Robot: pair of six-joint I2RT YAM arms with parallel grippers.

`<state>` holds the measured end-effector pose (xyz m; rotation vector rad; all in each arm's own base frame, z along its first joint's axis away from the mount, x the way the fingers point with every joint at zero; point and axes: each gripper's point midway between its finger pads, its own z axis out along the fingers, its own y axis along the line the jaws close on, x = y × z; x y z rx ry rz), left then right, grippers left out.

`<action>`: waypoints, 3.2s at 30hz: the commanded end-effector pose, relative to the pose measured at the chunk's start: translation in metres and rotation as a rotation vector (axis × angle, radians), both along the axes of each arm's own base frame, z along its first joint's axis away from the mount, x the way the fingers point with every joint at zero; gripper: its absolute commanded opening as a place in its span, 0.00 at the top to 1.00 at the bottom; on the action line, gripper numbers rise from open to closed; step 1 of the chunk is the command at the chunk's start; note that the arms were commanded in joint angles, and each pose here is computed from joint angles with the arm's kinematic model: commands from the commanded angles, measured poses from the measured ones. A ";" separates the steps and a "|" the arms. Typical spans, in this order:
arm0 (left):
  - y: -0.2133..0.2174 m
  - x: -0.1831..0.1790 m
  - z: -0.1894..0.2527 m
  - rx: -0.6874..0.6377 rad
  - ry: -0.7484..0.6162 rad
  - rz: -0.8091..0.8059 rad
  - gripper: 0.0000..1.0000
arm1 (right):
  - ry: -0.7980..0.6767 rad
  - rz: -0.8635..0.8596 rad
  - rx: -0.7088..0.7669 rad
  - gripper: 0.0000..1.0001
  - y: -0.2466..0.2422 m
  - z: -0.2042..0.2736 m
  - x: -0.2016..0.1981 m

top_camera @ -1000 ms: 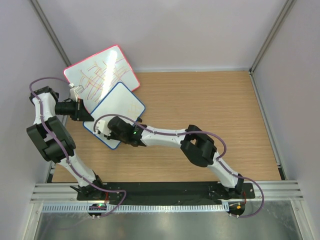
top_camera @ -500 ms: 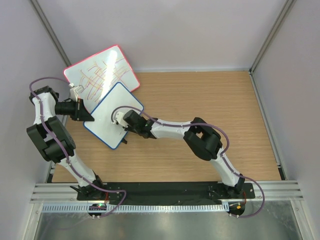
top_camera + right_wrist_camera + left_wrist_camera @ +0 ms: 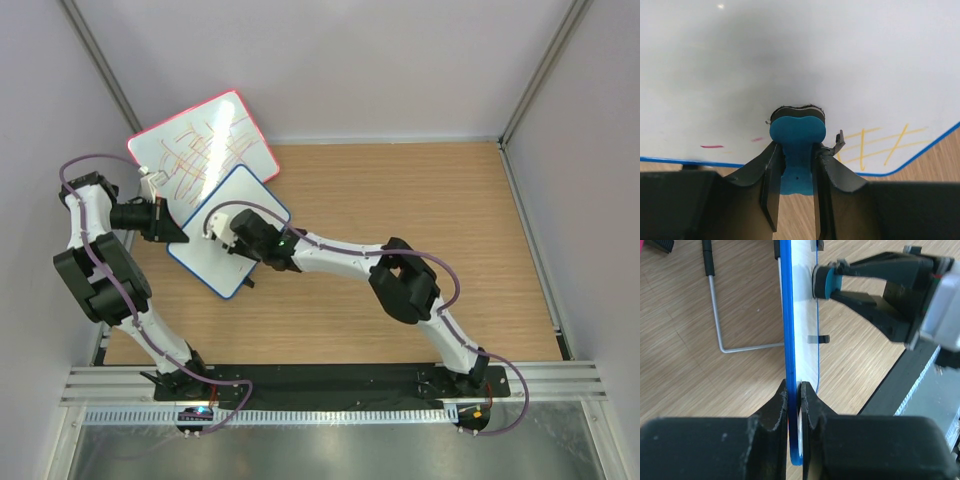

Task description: Erase the whiteboard

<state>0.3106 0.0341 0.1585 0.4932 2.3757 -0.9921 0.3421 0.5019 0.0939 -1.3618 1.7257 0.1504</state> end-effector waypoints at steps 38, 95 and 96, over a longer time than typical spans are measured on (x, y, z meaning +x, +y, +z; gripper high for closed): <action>0.007 0.001 0.007 0.087 -0.072 -0.074 1.00 | 0.063 -0.094 -0.112 0.99 -0.038 -0.050 0.007; 0.001 0.004 0.005 0.092 -0.049 -0.059 1.00 | 0.021 0.017 0.004 0.99 0.013 0.007 -0.021; 0.001 0.003 0.005 0.099 -0.045 -0.059 1.00 | 0.019 0.040 0.027 0.99 0.022 0.011 -0.029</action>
